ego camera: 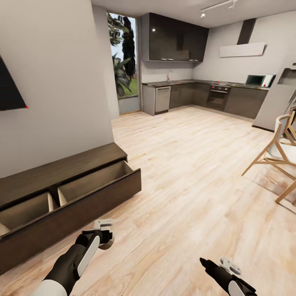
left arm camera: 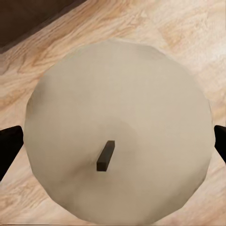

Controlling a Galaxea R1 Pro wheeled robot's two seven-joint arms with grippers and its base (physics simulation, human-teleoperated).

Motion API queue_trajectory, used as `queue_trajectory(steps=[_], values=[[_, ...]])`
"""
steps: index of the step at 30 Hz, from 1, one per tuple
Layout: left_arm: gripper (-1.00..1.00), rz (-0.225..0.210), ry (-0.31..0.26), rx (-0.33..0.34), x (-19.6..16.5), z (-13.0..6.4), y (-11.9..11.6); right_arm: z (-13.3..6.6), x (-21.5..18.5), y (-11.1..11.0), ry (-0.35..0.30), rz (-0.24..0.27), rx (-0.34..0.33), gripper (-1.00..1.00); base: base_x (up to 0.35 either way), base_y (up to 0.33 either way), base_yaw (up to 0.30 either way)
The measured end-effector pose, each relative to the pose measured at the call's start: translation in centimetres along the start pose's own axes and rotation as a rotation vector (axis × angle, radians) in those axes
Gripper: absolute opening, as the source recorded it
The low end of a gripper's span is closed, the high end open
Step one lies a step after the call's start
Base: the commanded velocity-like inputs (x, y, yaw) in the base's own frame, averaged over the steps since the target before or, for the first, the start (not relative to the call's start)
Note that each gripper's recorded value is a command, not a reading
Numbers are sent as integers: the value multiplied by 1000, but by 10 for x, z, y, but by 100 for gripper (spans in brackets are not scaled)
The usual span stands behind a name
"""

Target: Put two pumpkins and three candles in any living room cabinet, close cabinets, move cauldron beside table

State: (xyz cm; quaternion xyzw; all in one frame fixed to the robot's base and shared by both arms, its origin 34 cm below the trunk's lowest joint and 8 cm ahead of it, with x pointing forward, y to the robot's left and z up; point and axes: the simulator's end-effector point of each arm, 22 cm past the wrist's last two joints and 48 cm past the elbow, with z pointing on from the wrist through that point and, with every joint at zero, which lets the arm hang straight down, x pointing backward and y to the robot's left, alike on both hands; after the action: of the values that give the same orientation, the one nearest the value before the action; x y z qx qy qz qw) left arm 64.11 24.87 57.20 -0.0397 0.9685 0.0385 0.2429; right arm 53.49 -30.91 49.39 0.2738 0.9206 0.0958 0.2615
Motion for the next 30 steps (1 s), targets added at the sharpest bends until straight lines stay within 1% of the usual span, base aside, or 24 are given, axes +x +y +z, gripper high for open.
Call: queue_trajectory(steps=[2, 4, 6, 8, 12, 15, 18, 21, 24, 26, 27, 30], values=[[-100, 2, 5, 1, 1, 0, -1, 0, 0, 1, 1, -2, -1, 100, 0, 0, 281], [-100, 10, 30, 2, 6, -1, -1, 0, 4, 4, 7, -14, -4, 100, 58, 0, 284], [-100, 17, 53, 3, 11, -1, 0, 0, 8, 7, 15, -31, -7, 100, 198, 0, 286], [-100, 19, 65, 5, 14, -1, 1, 1, 11, 9, 21, -43, -10, 100, 274, 0, 261], [-100, 18, 74, 8, 16, -1, 1, 1, 13, 11, 24, -53, -14, 100, 316, 0, 61], [-100, 18, 75, 10, 16, -1, 0, 1, 9, 12, 6, -53, -18, 100, 327, 0, 3], [-100, 18, 75, 11, 16, -1, 0, 1, 8, 13, 0, -52, -20, 100, 327, 0, 18], [-100, 16, 76, 13, 16, -2, -1, 0, 7, 13, -3, -53, -20, 100, 289, 0, 178], [-100, 1, 81, 28, 17, -2, -5, 0, 7, 14, -3, -57, -21, 100, 135, 0, 247], [-100, -25, 99, 54, 21, -3, -11, 1, 10, 16, 2, -68, -23, 100, 43, 0, 266], [-100, -39, 118, 73, 24, -4, -16, 1, 12, 18, 6, -77, -25, 100, 24, 0, 271], [-100, -53, 136, 92, 25, -9, -19, -2, 12, 21, 9, -86, -27, 100, 10, 0, 274]])
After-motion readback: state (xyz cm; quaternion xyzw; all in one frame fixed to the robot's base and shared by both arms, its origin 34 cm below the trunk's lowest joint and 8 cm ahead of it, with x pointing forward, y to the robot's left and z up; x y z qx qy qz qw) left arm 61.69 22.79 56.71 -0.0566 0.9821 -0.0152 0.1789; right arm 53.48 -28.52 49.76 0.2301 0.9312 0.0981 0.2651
